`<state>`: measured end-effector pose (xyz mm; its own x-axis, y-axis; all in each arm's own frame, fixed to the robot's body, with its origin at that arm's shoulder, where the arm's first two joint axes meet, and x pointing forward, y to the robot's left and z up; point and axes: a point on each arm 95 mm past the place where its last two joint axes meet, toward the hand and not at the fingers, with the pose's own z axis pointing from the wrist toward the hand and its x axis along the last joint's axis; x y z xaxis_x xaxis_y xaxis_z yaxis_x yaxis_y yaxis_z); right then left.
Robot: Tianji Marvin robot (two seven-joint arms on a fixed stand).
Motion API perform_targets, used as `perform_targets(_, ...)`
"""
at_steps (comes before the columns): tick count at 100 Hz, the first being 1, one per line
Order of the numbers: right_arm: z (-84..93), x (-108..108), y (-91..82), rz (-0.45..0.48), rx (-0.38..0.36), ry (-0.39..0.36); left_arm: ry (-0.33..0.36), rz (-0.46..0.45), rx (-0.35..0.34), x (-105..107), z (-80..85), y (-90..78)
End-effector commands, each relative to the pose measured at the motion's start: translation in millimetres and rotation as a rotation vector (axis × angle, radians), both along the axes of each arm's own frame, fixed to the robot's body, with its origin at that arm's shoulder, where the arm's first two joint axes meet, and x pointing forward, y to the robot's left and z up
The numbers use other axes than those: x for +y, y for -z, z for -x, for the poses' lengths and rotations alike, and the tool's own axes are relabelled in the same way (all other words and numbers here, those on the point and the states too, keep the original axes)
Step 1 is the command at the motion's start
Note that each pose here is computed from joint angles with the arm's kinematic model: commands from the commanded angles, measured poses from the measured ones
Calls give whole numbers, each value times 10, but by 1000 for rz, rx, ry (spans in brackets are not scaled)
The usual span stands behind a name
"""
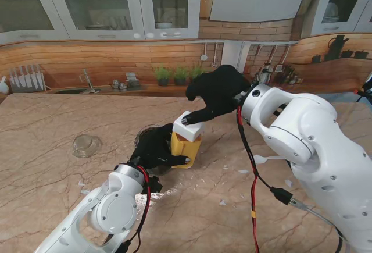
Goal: Portion coffee beans from the glass jar into the coffee jar
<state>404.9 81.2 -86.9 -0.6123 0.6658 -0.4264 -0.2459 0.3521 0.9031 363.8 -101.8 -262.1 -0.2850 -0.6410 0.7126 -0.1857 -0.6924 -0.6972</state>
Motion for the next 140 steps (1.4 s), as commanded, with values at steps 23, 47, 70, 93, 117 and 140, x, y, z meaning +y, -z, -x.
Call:
perform_targets(23,16,159,71,105,60,15,1,4,2,-6,17,4)
perform_targets(47,58,250,127,208,61,-9,-2,5,7,-5,19,12)
perform_targets(70,42,261,191,235,40,-63,-6,8,3,2,12,6)
perform_targets(93,-18,177,166,221,43,-173,-10,12,3,14,4,6)
perform_targets(117,-61,125,144,216,118,-227,-9,17,-3,17,0,-5)
perform_targets(140,-131,98,217,159,78,-266,-7,23,-8,15,-4,-18)
